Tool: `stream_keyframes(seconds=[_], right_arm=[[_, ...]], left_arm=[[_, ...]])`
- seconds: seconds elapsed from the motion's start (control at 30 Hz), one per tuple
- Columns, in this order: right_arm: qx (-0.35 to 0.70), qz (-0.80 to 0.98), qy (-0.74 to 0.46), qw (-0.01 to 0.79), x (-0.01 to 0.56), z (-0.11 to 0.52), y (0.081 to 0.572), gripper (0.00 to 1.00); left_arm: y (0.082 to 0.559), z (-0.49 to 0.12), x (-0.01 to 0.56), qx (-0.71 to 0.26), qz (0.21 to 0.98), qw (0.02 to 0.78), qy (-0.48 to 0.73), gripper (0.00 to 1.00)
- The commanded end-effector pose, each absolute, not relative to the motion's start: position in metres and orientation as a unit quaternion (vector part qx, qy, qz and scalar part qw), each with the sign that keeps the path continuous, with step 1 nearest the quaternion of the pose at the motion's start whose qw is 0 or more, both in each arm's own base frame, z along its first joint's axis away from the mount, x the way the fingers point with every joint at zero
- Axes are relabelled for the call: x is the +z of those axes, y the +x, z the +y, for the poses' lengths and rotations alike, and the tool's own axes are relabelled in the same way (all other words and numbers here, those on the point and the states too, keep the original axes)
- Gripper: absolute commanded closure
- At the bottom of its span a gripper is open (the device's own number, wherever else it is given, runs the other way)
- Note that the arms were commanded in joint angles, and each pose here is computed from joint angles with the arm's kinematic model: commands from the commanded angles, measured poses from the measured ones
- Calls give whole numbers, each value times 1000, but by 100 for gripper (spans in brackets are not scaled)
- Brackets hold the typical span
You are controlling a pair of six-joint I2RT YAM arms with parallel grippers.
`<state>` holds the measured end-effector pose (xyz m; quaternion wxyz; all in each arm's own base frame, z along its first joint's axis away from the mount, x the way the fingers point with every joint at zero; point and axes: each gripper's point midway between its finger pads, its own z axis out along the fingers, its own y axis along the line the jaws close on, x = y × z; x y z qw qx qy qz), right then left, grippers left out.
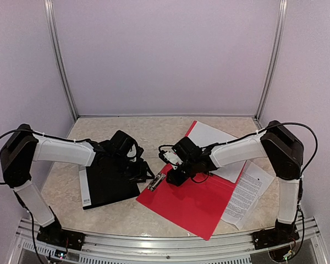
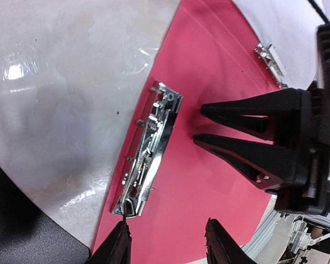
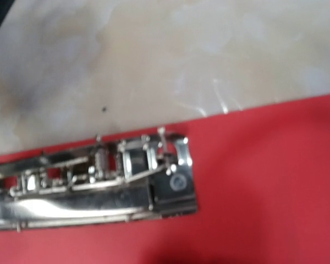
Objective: Put the files into the folder
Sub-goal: Open the spring clip on the folder at the center of the board.
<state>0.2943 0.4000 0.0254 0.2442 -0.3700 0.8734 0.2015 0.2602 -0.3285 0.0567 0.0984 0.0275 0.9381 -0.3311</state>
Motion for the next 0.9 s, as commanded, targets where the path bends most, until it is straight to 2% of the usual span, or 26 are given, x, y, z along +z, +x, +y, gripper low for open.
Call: stream_keyframes(seconds=[0.0, 0.3, 0.43, 0.73, 0.87], right_arm=[[191, 882, -381, 199, 11, 380, 275, 76], [249, 900, -300, 197, 13, 391, 273, 72], [256, 905, -281, 192, 7, 397, 277, 75], [260, 908, -278, 176, -8, 411, 286, 89], [257, 908, -280, 173, -13, 410, 295, 92]], left_arm=[[277, -320, 85, -328, 931, 156, 47, 55], [285, -328, 59, -358, 921, 140, 62, 54], [282, -337, 41, -369, 920, 114, 67, 55], [264, -337, 23, -392, 915, 81, 53, 70], [256, -340, 26, -403, 910, 77, 58, 79]])
